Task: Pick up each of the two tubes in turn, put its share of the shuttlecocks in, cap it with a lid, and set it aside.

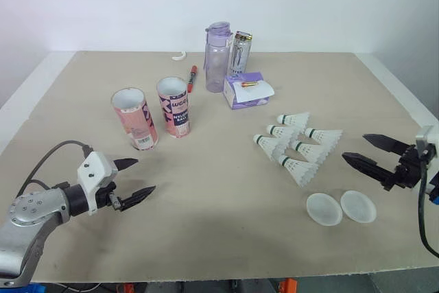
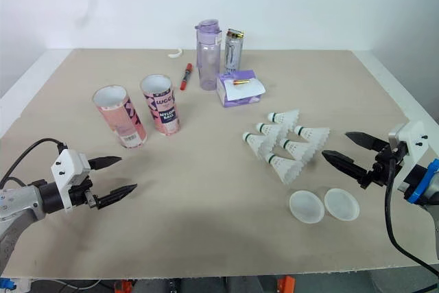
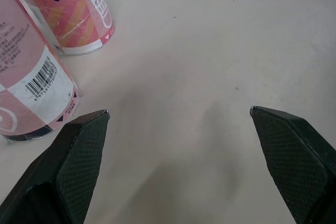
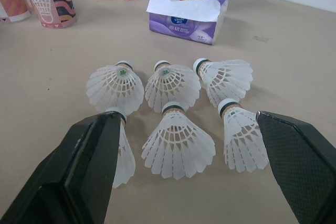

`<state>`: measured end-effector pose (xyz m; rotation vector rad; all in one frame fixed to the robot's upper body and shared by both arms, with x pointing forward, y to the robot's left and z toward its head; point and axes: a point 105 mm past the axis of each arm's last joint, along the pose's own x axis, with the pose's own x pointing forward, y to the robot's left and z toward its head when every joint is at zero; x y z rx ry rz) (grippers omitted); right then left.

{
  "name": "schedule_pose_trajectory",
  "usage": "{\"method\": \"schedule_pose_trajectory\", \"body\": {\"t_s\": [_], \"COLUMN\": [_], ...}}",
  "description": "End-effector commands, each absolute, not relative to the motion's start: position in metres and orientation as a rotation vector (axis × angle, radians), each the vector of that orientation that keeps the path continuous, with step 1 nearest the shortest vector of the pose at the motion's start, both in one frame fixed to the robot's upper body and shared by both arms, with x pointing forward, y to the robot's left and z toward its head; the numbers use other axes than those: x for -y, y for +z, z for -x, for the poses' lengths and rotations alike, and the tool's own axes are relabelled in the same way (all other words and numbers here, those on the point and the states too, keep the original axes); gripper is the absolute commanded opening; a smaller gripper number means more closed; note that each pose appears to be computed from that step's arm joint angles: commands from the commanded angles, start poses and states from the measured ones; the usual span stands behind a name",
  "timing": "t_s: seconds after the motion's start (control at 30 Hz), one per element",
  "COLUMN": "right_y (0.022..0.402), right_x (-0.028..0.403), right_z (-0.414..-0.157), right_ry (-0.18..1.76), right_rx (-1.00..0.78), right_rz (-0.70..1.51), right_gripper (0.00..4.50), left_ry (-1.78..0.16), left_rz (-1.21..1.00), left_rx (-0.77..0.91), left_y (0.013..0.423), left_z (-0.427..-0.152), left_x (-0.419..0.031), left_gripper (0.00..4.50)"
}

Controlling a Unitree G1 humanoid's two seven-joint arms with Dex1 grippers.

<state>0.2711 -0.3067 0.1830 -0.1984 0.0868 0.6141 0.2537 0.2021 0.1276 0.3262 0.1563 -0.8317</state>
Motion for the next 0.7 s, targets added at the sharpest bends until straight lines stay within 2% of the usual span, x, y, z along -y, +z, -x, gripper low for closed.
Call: {"method": "schedule_pose_trajectory", "body": {"t_s": [0.03,0.7], "right_y": [0.194,0.189], "right_x": [0.311,0.326], "right_z": [-0.270,-0.267], "right_ry": [0.595,0.577], "right_rx": [-0.052,-0.064], "right_rz": [0.220,0.223], "right_gripper": [4.43,4.43], "left_ry": [-0.846,-0.879], "left_rz": [-0.367,-0.375], "left_rx": [-0.097,-0.040], "left_y": [0.141,0.144], "left_z": [-0.252,-0.255], "left_x": [-0.205,-0.213], "left_gripper": [4.50,4.50]}}
